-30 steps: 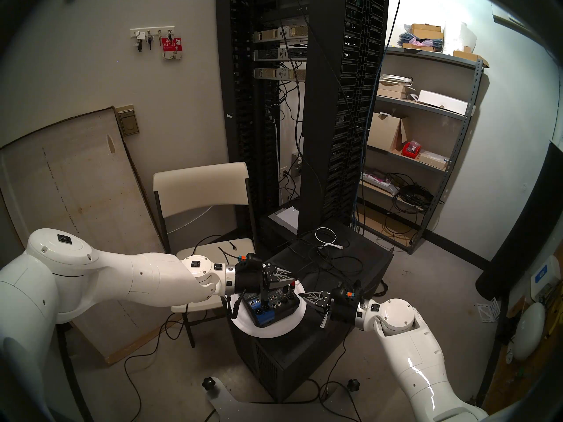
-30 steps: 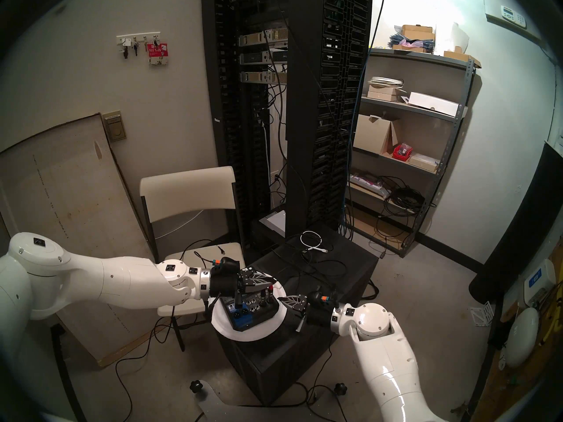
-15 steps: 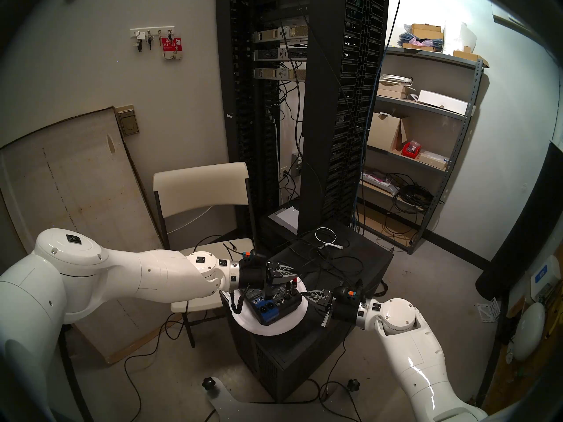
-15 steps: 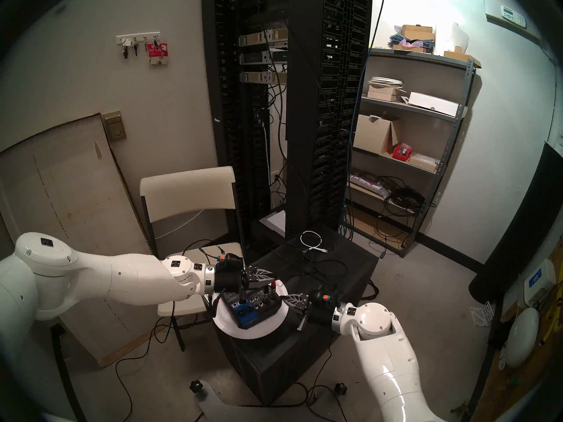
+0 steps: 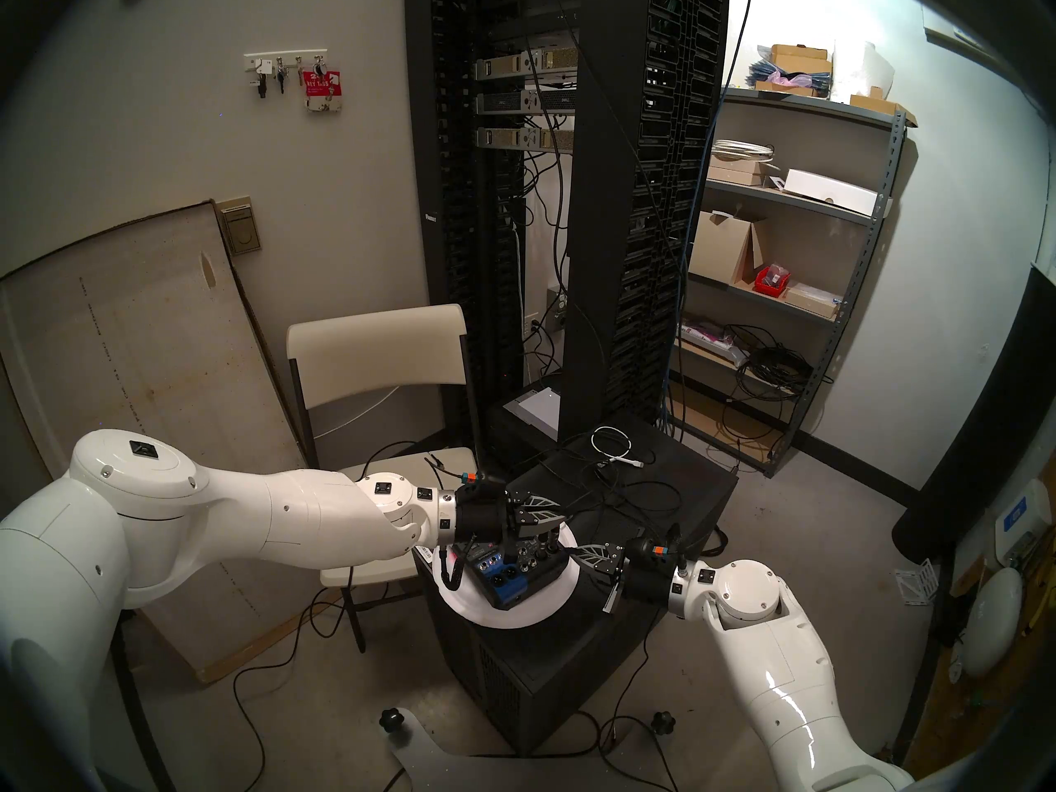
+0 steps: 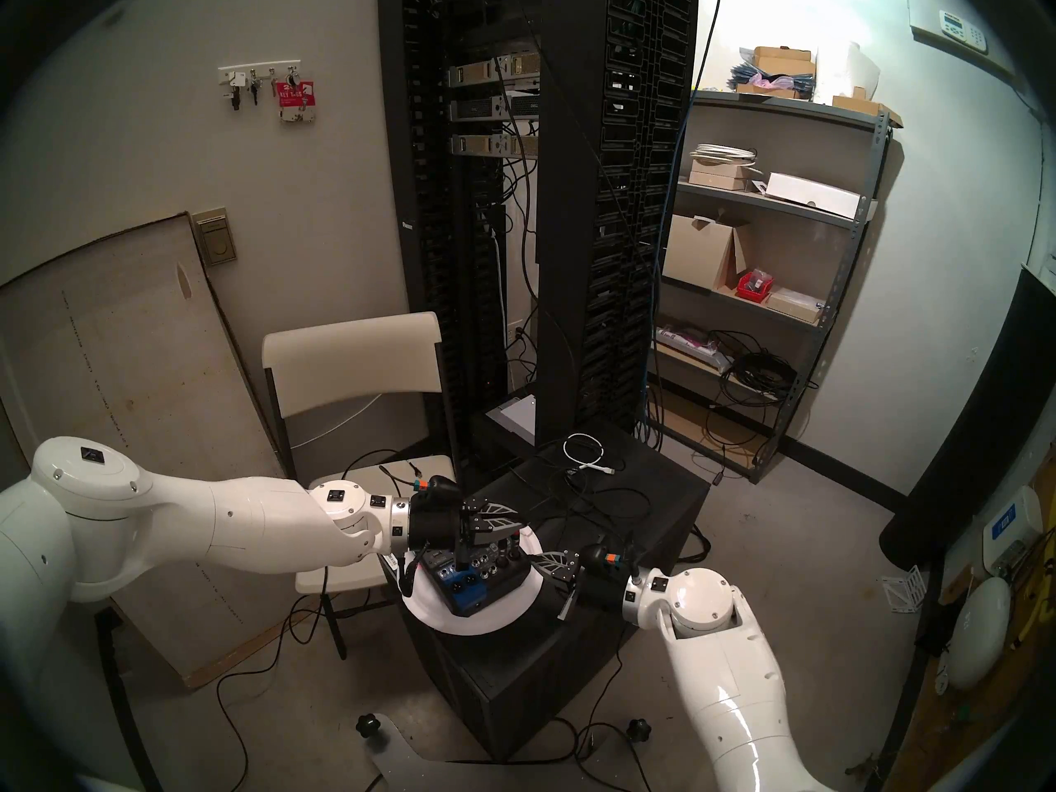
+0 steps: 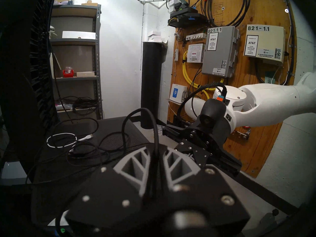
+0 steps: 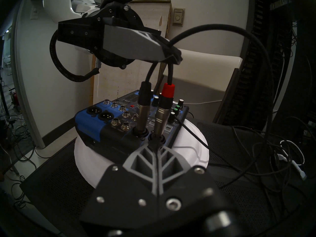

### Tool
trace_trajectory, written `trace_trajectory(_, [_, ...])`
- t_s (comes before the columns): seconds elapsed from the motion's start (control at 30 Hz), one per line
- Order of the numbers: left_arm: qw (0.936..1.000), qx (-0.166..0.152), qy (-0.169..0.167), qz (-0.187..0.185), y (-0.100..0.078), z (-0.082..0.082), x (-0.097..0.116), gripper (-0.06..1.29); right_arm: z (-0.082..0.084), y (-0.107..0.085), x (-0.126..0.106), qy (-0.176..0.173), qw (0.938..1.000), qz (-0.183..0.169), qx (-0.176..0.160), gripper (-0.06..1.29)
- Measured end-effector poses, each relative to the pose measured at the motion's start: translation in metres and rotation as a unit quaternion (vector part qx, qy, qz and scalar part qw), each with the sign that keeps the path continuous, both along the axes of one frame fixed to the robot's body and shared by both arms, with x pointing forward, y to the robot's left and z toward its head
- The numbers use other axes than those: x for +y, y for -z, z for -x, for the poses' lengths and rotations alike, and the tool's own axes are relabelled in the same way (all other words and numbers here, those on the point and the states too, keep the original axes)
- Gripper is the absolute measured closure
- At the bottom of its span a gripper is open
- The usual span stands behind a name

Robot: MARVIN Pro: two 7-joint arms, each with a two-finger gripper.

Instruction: Insert aux cable

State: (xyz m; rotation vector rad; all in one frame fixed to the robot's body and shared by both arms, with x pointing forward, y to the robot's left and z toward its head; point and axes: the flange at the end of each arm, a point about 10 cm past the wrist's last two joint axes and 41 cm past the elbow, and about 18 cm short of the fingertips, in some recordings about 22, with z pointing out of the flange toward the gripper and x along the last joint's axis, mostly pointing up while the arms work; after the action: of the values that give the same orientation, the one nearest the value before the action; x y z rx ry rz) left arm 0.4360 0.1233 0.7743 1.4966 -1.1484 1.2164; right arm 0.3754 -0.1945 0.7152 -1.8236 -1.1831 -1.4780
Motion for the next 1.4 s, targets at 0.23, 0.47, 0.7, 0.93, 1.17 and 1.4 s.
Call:
trace_trajectory(0.23, [1.0000, 0.004, -0.005, 0.005, -0.002, 0.006, 0.002, 0.91, 0.000, 0.000, -0.001, 0.001, 1.0000, 0.000, 0.000, 1.25])
trace_trajectory(0.47, [0.9999, 0.005, -0.007, 0.005, -0.003, 0.015, 0.010, 0.61, 0.000, 0.000, -0.001, 0.001, 1.0000, 0.000, 0.000, 1.25])
trace_trajectory(0.7, [0.9999, 0.003, -0.010, 0.009, -0.009, 0.026, 0.020, 0.08, 0.000, 0.000, -0.002, 0.002, 1.0000, 0.000, 0.000, 1.25])
trace_trajectory(0.93, [0.9996, -0.002, -0.021, 0.018, -0.018, 0.035, 0.030, 0.05, -0.001, -0.001, -0.008, 0.010, 0.9999, 0.000, -0.002, 1.25])
trace_trajectory(1.17, [0.9987, -0.012, -0.040, 0.030, -0.030, 0.040, 0.045, 0.05, -0.004, -0.007, -0.024, 0.026, 0.9996, 0.003, -0.010, 1.25])
trace_trajectory(1.4, [0.9958, -0.028, -0.076, 0.044, -0.044, 0.039, 0.065, 0.05, -0.007, -0.016, -0.041, 0.042, 0.9989, 0.005, -0.021, 1.25])
